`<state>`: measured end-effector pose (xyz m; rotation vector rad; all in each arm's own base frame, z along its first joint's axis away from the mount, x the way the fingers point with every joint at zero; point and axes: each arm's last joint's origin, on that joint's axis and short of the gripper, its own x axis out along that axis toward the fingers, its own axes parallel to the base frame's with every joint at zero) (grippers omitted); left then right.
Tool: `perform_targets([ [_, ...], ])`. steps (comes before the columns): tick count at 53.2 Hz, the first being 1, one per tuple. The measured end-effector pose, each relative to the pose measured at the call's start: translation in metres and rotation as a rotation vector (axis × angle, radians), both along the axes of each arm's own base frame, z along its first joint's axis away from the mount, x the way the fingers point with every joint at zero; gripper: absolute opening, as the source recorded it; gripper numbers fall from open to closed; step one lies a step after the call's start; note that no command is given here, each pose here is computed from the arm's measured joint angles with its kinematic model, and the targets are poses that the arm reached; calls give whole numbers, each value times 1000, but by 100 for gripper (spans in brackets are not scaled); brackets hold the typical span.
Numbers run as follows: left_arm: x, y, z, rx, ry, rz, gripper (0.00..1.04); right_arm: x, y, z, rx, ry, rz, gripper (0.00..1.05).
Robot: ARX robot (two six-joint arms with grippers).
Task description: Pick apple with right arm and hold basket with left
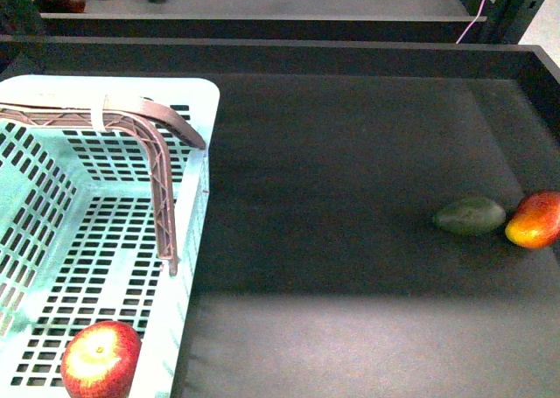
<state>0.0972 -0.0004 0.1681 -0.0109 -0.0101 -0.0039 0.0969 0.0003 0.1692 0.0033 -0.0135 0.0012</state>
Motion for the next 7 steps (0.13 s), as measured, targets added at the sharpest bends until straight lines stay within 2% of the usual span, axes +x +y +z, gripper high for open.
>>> perform_targets([
  [2,0,0,0,0,0,0,99,0,0,0,0,0,0,96],
  [7,0,0,0,2,0,0,97,0,0,0,0,0,0,96],
])
